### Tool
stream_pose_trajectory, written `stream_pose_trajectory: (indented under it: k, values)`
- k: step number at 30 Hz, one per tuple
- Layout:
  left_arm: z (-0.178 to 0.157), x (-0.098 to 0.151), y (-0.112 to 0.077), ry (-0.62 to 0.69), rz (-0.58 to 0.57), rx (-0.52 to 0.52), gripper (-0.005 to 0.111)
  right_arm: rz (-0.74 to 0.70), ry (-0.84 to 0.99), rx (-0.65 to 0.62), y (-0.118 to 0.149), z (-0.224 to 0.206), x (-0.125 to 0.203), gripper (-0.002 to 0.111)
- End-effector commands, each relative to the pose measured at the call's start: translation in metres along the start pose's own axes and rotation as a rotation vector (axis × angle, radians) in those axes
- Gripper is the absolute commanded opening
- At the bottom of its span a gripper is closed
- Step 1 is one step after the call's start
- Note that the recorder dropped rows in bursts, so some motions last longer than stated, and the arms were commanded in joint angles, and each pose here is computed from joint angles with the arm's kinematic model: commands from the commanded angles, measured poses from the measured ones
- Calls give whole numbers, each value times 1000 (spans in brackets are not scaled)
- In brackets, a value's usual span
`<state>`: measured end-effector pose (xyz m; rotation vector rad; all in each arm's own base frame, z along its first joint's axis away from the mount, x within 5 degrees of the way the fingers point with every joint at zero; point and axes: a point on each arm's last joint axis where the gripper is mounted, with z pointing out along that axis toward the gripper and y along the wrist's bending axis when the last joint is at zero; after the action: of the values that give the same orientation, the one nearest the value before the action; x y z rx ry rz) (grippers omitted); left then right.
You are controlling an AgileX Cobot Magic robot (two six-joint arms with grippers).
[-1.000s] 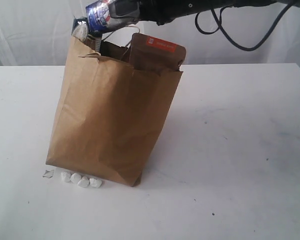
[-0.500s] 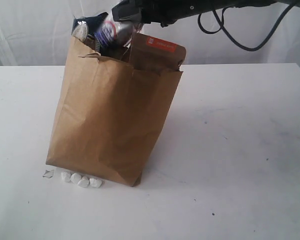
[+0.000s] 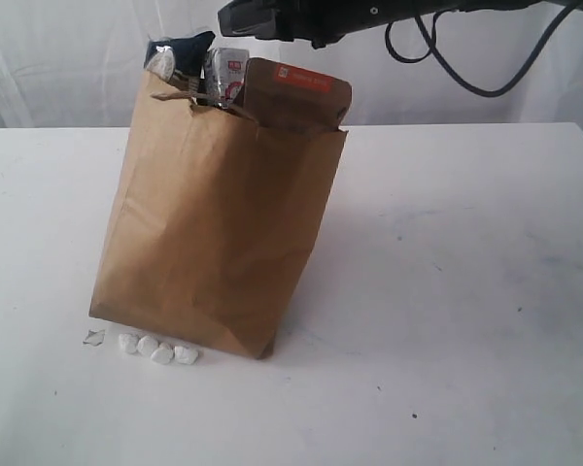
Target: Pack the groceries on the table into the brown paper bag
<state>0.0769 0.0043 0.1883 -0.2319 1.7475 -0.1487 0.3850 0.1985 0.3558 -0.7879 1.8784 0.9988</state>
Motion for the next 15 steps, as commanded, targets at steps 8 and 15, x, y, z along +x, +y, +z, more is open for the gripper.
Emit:
stream_pose_trajectory:
  k: [8,15]
  values:
    - [-2,-16,-2,-59,-18,-5,0,-53,111,481,-10,-87,-23,0]
    - [-14,-76,-13,-244,-46,6,0,32,234,1253,-21,-259,-18,0]
